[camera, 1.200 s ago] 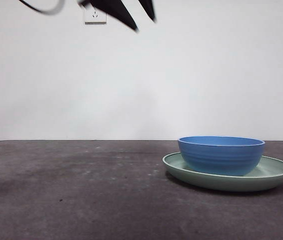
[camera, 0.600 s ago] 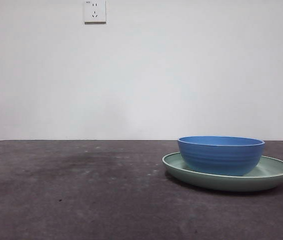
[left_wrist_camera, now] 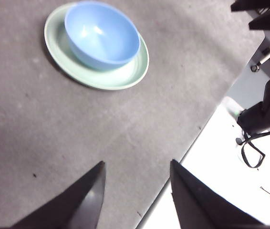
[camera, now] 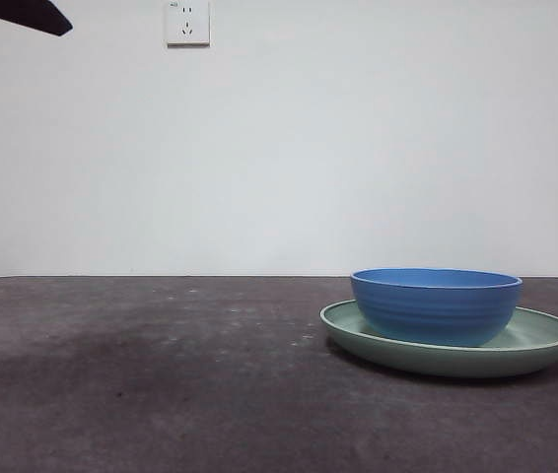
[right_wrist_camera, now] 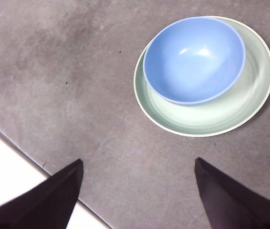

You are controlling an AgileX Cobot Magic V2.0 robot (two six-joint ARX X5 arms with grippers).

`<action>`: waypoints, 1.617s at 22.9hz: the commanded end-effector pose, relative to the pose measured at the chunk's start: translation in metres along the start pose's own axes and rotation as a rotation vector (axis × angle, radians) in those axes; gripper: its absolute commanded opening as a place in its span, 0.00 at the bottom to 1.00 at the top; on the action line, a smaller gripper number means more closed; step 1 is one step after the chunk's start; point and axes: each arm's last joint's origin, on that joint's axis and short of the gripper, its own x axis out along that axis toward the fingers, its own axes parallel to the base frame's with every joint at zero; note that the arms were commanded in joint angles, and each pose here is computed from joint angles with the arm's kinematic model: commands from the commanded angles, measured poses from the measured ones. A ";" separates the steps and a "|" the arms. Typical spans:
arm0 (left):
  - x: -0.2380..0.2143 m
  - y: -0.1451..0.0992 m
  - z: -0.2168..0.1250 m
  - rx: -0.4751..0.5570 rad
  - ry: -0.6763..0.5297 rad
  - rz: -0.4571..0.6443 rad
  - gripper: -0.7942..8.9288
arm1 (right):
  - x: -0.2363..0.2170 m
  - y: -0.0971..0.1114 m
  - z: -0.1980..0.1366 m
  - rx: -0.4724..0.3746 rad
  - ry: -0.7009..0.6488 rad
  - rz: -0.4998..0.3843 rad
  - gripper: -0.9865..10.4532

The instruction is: Pick up the blue bowl, put it on the green plate, put it on desk

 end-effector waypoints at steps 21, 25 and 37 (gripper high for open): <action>0.000 -0.001 0.003 0.023 -0.010 -0.011 0.31 | 0.004 -0.016 0.021 0.194 -0.110 -0.293 0.41; 0.000 -0.001 0.003 0.023 -0.010 -0.010 0.31 | 0.023 -0.034 0.033 0.235 -0.074 -0.315 0.41; 0.000 -0.001 0.003 0.023 -0.010 -0.010 0.31 | 0.097 -0.103 0.054 0.355 0.050 -0.281 0.41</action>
